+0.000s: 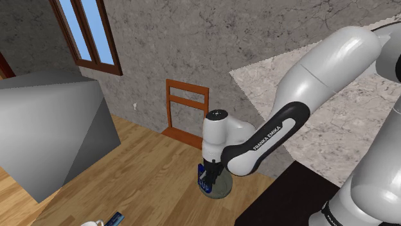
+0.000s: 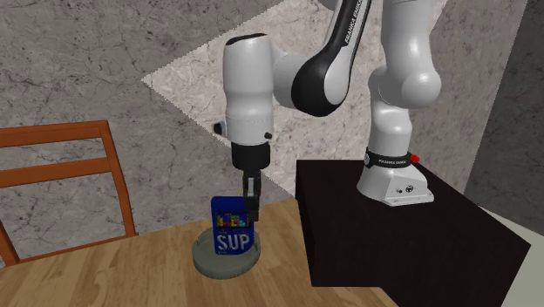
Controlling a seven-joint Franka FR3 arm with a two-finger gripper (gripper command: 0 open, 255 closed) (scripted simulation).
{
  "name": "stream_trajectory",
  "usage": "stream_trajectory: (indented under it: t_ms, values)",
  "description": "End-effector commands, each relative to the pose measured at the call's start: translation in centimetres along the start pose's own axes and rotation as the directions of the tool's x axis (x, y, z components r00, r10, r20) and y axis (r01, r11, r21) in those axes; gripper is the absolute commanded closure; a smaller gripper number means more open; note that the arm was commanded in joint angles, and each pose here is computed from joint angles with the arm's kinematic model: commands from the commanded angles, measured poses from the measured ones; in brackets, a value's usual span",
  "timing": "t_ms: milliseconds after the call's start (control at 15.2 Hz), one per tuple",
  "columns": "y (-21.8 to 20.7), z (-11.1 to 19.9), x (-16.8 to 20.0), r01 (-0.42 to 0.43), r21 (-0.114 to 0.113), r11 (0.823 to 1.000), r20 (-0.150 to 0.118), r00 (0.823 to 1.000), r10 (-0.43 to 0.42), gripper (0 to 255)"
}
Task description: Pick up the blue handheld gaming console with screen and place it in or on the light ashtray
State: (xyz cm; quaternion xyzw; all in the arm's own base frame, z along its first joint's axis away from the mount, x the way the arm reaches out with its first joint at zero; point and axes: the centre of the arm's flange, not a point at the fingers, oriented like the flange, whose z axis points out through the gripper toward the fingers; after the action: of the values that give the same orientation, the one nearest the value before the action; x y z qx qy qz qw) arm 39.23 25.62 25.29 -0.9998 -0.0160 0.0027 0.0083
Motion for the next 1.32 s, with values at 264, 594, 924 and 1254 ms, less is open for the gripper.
stream_trajectory:
  t_ms: [264,594,924,1254]
  values:
    - [7.6,-1.8,2.6,0.002,0.0,1.0,0.0,1.0,-0.002,255]
    - [12.4,-2.5,4.4,0.002,0.0,1.0,0.0,1.0,-0.002,255]
    - [12.4,0.2,4.4,0.002,0.0,1.0,0.0,1.0,-0.002,255]
    - [12.5,2.8,4.4,0.002,0.0,1.0,0.0,1.0,-0.002,255]
